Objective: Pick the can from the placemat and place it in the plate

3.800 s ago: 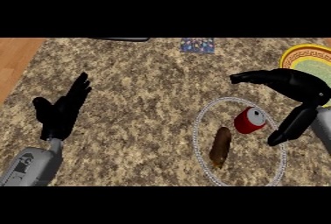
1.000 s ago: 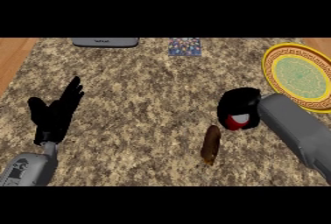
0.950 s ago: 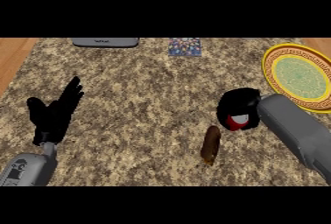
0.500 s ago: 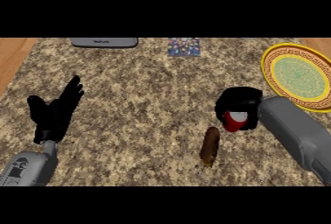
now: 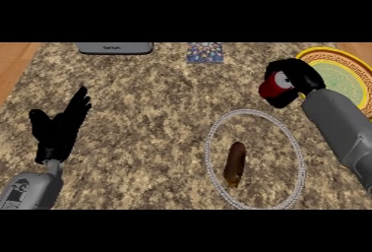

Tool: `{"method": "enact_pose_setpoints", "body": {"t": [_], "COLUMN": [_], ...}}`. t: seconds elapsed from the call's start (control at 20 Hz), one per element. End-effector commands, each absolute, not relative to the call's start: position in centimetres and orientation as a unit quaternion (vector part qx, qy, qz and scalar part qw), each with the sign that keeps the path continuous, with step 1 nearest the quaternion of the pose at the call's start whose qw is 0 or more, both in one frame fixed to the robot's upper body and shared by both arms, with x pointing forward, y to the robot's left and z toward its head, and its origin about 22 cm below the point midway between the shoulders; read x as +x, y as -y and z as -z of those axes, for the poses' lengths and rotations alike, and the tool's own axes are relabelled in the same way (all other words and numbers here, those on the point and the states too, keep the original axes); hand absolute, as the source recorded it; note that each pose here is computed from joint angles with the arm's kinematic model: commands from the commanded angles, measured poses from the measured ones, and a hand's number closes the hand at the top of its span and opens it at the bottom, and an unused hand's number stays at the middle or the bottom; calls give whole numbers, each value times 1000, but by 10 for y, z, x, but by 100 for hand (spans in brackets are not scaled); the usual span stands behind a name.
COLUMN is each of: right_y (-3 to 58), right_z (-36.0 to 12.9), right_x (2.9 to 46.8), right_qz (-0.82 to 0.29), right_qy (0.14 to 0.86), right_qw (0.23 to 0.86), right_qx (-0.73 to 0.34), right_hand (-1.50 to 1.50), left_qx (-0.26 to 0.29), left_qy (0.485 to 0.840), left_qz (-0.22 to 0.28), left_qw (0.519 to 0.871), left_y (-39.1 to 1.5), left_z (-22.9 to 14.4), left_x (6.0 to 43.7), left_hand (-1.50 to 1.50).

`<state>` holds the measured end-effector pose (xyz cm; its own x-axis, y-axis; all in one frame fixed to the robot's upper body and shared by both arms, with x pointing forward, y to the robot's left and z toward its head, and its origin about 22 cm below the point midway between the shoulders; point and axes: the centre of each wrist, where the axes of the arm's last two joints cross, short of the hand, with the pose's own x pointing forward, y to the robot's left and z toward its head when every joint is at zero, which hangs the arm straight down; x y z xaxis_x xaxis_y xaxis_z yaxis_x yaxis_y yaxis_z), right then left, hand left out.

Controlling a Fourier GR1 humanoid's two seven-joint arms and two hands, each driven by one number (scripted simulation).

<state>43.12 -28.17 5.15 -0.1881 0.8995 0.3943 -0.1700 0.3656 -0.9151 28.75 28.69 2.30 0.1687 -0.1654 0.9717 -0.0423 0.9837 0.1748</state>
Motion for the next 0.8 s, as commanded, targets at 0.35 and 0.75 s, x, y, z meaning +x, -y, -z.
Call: {"method": "enact_pose_setpoints", "body": {"t": [0.35, 0.75], "right_y": [243, 292], "right_z": [-109, -109], "right_x": [464, 456], "right_qz": [-123, -22], "right_qy": [566, 524], "right_qw": [538, 573], "right_qx": [-612, -630], "right_hand": [150, 150], "left_qx": [69, 66], "left_qy": [650, 648], "left_qz": [44, 36], "left_qw": [756, 758], "left_y": [-283, -295], "left_z": [-22, -19], "left_x": [293, 286], "left_hand": [0, 0]}}
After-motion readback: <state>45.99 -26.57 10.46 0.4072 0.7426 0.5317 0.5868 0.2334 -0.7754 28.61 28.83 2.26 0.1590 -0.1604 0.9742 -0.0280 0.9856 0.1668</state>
